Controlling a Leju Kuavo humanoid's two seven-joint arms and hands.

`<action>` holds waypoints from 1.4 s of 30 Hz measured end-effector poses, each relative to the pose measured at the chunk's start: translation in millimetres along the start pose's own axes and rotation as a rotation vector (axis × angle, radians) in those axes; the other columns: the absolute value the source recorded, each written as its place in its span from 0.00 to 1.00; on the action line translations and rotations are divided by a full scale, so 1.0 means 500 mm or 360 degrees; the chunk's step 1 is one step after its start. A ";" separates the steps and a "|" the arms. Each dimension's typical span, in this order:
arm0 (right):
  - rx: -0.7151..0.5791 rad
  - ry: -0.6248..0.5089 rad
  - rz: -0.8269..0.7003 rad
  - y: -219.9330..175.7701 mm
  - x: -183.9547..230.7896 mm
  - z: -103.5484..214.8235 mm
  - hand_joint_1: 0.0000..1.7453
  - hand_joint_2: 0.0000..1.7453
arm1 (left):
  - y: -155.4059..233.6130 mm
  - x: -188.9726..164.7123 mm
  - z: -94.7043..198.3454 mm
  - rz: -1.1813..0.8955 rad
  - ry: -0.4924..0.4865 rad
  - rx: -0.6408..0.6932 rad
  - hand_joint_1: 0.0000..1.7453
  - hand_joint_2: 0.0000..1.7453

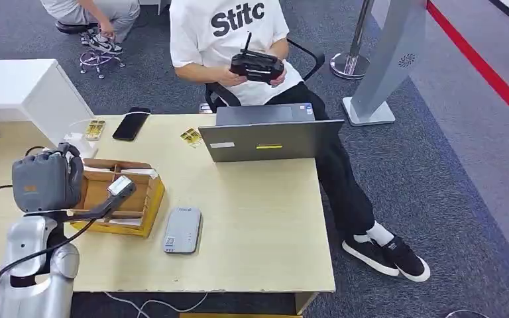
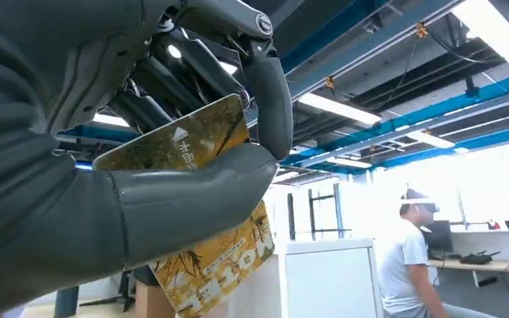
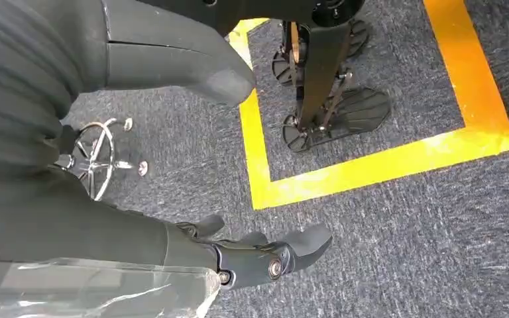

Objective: Pass the card to the sensor for recognition and then transmit it.

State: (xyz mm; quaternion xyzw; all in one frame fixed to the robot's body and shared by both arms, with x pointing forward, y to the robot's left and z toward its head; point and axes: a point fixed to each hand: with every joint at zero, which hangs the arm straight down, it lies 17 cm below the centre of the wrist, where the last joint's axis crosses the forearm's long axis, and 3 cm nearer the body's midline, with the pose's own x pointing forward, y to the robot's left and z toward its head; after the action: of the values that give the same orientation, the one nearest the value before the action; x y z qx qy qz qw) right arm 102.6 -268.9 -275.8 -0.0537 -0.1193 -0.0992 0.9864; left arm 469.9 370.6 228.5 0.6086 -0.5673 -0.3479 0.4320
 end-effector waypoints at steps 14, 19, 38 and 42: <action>0.0020 0.0003 0.0007 0.007 -0.001 0.001 0.00 1.00 | 0.007 -0.029 -0.007 -0.0016 0.0049 0.0005 1.00 1.00; 0.0021 0.0006 0.0012 0.007 -0.001 0.001 0.00 1.00 | 0.007 -0.037 -0.006 -0.0017 0.0064 0.0001 1.00 1.00; -0.0008 0.0023 -0.0022 -0.001 -0.004 0.000 0.00 1.00 | 0.060 -0.029 0.019 0.0277 0.0052 0.0177 0.00 1.00; -0.0024 0.0041 -0.0036 -0.004 -0.010 0.000 0.00 1.00 | 0.137 -0.024 0.046 0.0415 0.0037 0.0389 0.00 1.00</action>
State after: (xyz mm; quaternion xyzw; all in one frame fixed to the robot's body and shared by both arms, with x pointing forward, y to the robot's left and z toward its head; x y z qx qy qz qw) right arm 97.6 -269.8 -277.0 -0.0587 -0.1064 -0.1121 0.9862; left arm 420.8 380.8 282.0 0.5818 -0.6746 -0.2103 0.4027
